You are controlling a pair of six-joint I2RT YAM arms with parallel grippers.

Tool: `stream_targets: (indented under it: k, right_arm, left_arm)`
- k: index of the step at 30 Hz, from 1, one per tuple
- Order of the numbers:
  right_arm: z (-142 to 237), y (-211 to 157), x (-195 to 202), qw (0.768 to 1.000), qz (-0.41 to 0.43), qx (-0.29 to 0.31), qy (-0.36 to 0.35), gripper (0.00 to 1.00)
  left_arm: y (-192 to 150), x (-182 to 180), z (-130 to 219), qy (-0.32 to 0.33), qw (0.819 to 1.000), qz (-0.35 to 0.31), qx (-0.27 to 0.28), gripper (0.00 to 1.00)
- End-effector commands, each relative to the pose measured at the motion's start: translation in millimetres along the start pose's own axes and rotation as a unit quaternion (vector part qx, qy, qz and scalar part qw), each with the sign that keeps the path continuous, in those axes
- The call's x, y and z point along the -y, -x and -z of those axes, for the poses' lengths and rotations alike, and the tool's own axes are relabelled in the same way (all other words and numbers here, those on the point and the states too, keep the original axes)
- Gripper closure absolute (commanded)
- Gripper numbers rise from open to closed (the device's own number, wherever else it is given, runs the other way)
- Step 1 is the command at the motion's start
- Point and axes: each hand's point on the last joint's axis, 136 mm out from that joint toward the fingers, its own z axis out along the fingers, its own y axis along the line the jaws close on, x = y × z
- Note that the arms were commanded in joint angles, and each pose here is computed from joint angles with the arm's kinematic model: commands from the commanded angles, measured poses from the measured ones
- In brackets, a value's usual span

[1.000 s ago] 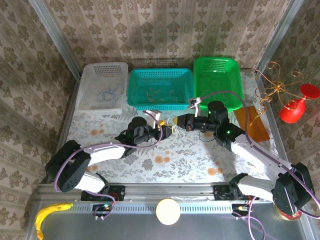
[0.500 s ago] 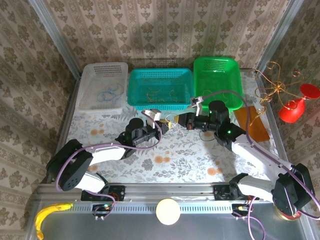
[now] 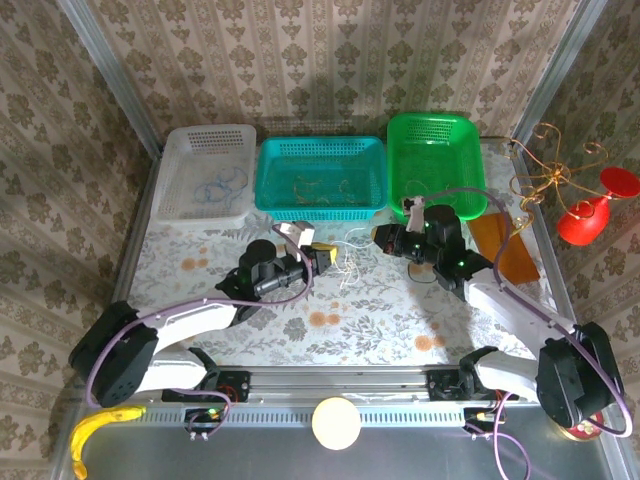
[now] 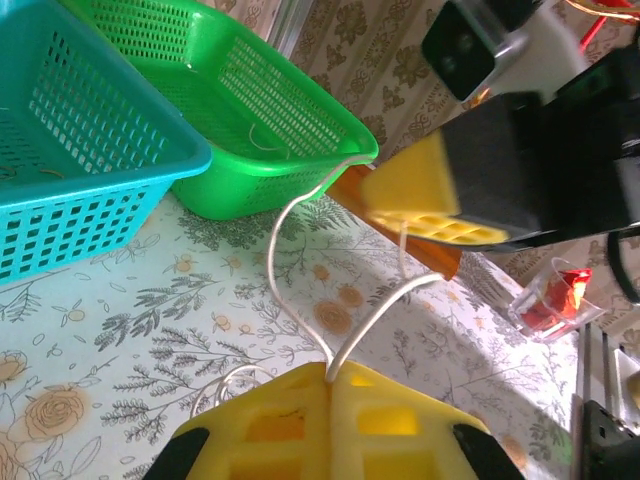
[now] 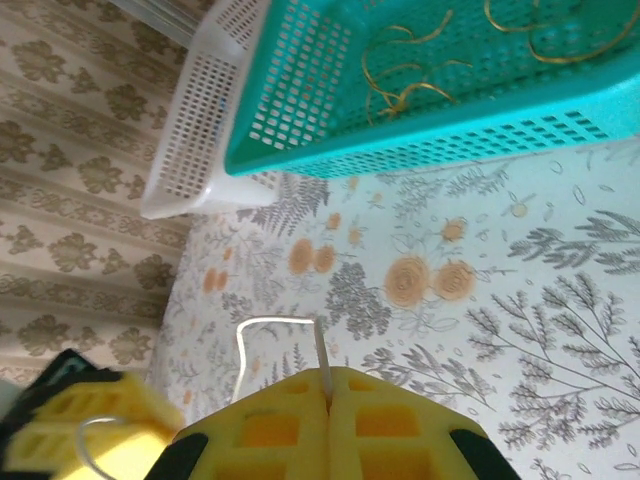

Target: Untangle the cables

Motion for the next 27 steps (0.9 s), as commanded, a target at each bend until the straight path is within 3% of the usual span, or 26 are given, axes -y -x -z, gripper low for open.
stream_targets:
  k: [1, 4, 8, 11, 20, 27]
  right_arm:
    - [-8, -16, 29, 0.999, -0.003, -0.014, -0.041, 1.0]
    - [-15, -33, 44, 0.998, -0.015, -0.035, -0.045, 0.97]
    - [-16, -47, 47, 0.998, -0.025, -0.047, -0.033, 0.62]
    - [-11, -49, 40, 0.999, -0.019, -0.045, -0.02, 0.49]
    - [11, -65, 7, 0.999, 0.018, -0.027, 0.036, 0.38]
    - [25, -82, -11, 0.993, 0.095, 0.011, 0.067, 0.38]
  left_arm:
    - [1, 4, 8, -0.005, 1.0, 0.015, 0.0, 1.0]
    - [15, 10, 11, -0.012, 1.0, 0.016, 0.015, 1.0]
    - [23, 12, 8, -0.008, 1.0, 0.025, 0.009, 1.0]
    - [24, 10, 5, 0.003, 1.0, 0.031, -0.005, 1.0]
    - [27, -3, 4, 0.047, 0.996, 0.073, -0.013, 1.0]
    - [29, -12, 6, 0.081, 0.988, 0.132, -0.009, 1.0]
